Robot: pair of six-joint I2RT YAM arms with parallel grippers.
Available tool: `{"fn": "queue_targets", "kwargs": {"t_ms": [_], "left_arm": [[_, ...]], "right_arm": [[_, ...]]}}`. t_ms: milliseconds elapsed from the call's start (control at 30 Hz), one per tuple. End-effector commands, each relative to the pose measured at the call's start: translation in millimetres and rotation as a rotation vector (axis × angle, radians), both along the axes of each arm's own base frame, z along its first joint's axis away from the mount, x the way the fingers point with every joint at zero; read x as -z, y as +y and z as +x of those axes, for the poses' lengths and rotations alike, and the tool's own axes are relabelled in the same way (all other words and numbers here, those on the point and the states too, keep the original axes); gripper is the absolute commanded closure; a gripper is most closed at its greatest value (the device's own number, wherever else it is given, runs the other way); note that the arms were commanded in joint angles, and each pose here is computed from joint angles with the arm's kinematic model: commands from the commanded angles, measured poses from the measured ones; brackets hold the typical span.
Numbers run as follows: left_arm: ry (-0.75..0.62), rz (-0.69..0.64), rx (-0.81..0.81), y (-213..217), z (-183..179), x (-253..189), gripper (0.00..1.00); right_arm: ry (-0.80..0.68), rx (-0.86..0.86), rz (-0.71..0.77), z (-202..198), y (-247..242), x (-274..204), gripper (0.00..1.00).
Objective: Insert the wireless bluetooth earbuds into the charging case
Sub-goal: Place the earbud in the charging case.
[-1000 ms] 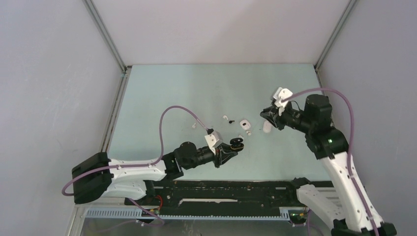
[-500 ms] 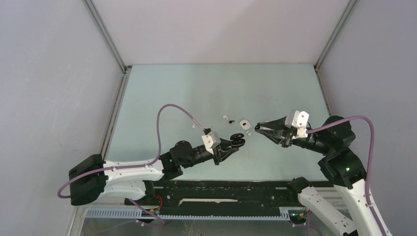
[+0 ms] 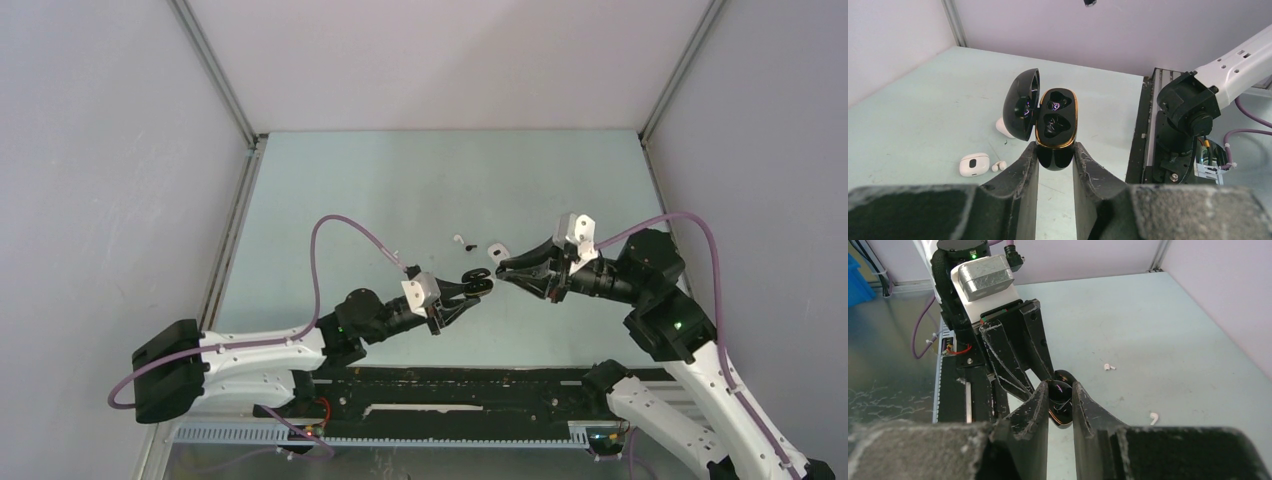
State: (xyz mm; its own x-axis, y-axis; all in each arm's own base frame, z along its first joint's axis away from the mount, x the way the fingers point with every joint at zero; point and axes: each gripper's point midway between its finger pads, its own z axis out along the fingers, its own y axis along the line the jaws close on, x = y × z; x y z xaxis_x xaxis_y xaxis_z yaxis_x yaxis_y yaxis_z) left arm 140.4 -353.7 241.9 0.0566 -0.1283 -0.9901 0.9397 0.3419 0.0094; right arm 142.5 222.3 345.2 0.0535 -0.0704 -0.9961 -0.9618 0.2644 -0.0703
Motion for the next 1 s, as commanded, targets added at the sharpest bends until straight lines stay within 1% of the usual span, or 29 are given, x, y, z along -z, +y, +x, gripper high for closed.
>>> {"fn": "queue_targets", "kwargs": {"t_ms": [0,133,200,533,733,967], "left_arm": [[-0.055,-0.06,-0.011,3,0,-24,1.0],[-0.043,-0.089,-0.004,4,-2,-30,1.0],[-0.008,-0.114,0.003,3,-3,-32,1.0],[0.052,-0.202,0.042,-2,-8,-44,1.0],[0.066,-0.213,0.033,0,-7,-45,1.0],[0.071,-0.186,0.035,-3,-7,-37,1.0]], "right_arm": [[-0.014,0.006,0.041,3,5,-8,1.0],[-0.021,0.014,0.031,5,6,-3,1.0],[-0.025,0.018,0.032,6,8,-4,1.0],[-0.119,0.029,0.018,7,17,-5,1.0],[-0.182,0.024,-0.017,7,17,4,1.0],[-0.242,0.034,-0.046,13,17,9,1.0]]}}
